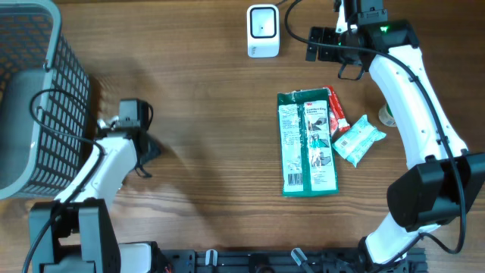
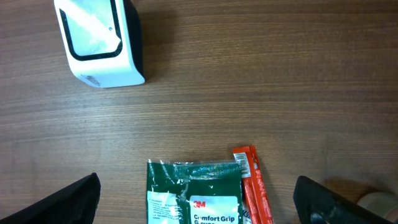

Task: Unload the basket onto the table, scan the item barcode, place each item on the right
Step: 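Move the left gripper to the green-white medicine box near the basket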

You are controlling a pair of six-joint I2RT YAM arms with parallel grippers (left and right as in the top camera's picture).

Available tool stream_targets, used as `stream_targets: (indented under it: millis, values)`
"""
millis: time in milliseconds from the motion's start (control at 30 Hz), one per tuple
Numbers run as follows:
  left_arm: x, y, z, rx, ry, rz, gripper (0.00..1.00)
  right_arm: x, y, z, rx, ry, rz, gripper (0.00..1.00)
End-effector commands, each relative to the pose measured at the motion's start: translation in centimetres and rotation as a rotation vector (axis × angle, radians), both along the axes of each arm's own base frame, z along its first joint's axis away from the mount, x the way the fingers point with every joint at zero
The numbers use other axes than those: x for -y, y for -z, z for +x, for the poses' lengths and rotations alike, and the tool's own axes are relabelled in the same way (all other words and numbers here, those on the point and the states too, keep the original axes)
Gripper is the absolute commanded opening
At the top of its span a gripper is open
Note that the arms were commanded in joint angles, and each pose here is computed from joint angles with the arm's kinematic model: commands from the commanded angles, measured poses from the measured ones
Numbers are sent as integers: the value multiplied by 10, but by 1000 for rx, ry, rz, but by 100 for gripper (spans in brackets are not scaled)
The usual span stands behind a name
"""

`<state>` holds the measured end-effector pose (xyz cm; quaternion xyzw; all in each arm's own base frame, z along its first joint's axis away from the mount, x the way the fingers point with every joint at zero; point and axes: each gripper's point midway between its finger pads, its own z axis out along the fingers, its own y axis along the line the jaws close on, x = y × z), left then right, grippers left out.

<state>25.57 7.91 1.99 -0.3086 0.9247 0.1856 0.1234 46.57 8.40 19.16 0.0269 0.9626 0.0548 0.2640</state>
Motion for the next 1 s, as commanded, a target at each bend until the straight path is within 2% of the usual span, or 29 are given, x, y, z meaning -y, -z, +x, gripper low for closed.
stream_targets:
  millis: [0, 133, 200, 500, 567, 700, 833, 967]
  values:
    - [-16, -1, -2, 25, -26, 58, 98, 2, -7, 3, 23, 10, -10, 100]
    - [-23, -1, 4, 46, -22, 50, 96, 2, -7, 3, 23, 10, -10, 100]
    - [-21, 1, 10, 50, 25, 19, 94, 2, -7, 3, 23, 10, -10, 100]
    - [-6, 17, 13, 84, 19, -148, 91, 2, -7, 3, 23, 10, -10, 100]
    - [9, 24, 14, 90, 41, -230, 82, 2, -7, 3, 23, 10, -10, 100]
    - [45, 22, 29, 122, 190, -331, 72, 2, -7, 3, 23, 10, -10, 100]
    - [80, 20, 39, 151, 253, -353, 72, 2, -7, 3, 23, 10, -10, 100]
    - [126, 13, 53, 209, 386, -370, 73, 2, -7, 3, 23, 10, -10, 100]
